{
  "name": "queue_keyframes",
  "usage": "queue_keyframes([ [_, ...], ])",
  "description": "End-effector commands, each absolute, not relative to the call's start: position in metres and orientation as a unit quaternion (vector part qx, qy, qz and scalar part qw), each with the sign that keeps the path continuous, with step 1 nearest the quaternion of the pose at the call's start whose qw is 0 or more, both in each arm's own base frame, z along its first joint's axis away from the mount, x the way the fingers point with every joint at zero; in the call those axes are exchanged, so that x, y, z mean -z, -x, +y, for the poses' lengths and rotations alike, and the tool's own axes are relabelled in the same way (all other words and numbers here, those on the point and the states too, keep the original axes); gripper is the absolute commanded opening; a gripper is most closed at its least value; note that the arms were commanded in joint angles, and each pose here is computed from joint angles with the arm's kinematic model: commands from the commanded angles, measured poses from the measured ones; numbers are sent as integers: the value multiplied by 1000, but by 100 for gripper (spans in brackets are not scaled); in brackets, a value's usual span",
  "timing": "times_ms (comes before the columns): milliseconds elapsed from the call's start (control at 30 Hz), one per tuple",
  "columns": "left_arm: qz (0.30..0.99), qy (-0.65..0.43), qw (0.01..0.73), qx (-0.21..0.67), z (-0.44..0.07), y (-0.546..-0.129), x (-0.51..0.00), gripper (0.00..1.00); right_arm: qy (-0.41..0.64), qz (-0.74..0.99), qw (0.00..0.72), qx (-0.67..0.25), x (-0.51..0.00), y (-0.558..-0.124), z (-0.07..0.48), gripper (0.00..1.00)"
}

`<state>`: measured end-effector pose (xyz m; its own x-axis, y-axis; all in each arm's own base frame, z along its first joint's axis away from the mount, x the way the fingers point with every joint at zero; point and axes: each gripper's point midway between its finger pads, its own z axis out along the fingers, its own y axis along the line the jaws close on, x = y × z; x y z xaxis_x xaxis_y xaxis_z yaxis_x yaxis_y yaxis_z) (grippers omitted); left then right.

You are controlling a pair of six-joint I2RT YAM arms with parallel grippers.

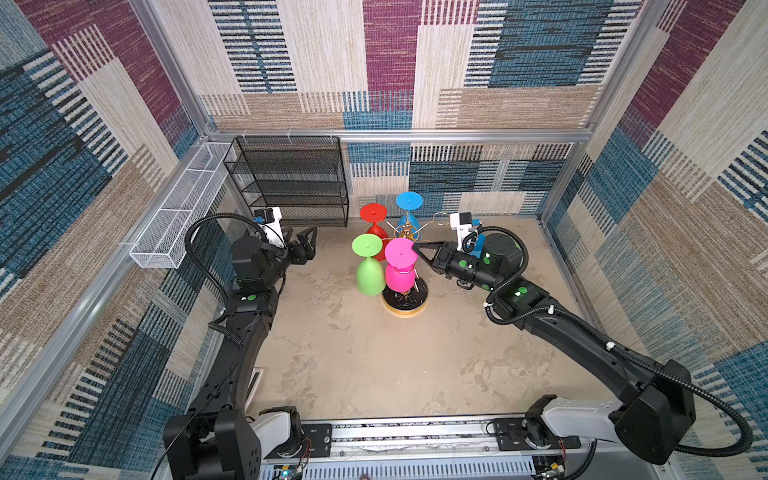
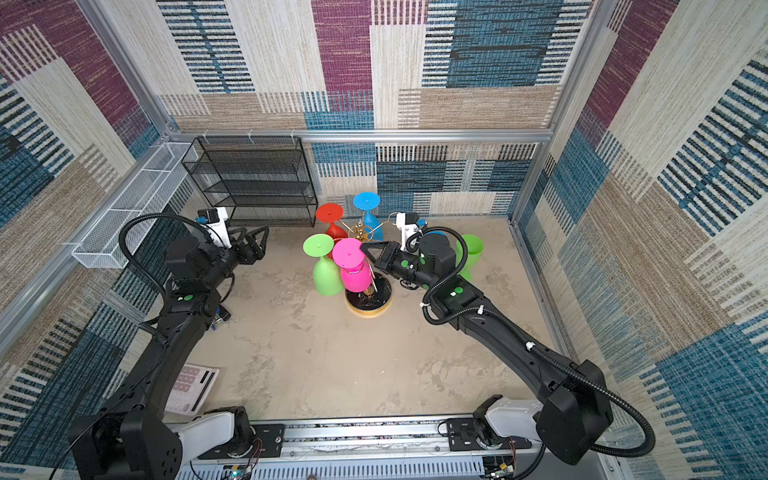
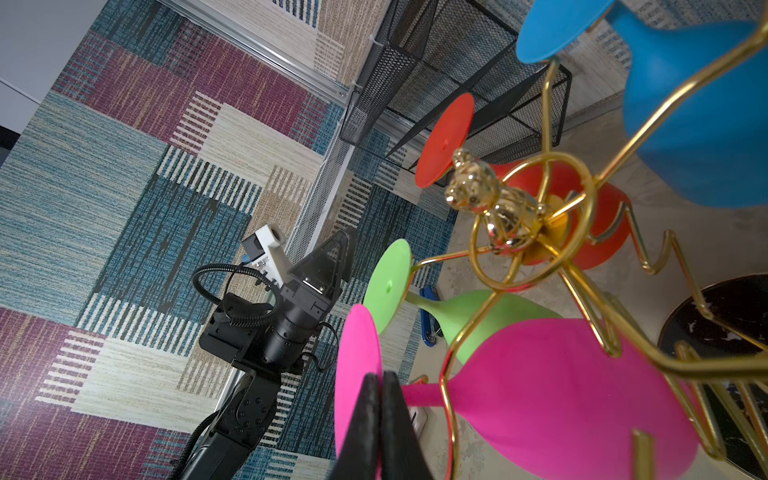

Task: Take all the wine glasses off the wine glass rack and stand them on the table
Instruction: 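Close the right gripper on the pink glass foot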

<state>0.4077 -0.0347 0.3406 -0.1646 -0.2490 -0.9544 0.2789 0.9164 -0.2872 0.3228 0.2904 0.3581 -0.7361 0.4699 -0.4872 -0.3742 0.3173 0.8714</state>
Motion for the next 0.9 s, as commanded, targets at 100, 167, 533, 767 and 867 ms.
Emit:
queue_keyframes([
  [100,725,-13,658,204,-34,-407,-349,80,-45,712,390,-582,-374,-326,282,0],
  [167,724,-13,659,204,-34,-407,-349,80,-48,712,392,-580,-372,-325,280,0],
  [533,724,-13,659,203,-34,-407,-350,80,-60,720,387,-573,-364,-329,280,0],
  [767,724,-14,659,203,-34,-407,-350,80,-68,720,387,-573,-362,-334,281,0],
  [867,723,-14,660,203,-34,-406,-350,80,-70,721,385,-572,-360,-336,282,0],
])
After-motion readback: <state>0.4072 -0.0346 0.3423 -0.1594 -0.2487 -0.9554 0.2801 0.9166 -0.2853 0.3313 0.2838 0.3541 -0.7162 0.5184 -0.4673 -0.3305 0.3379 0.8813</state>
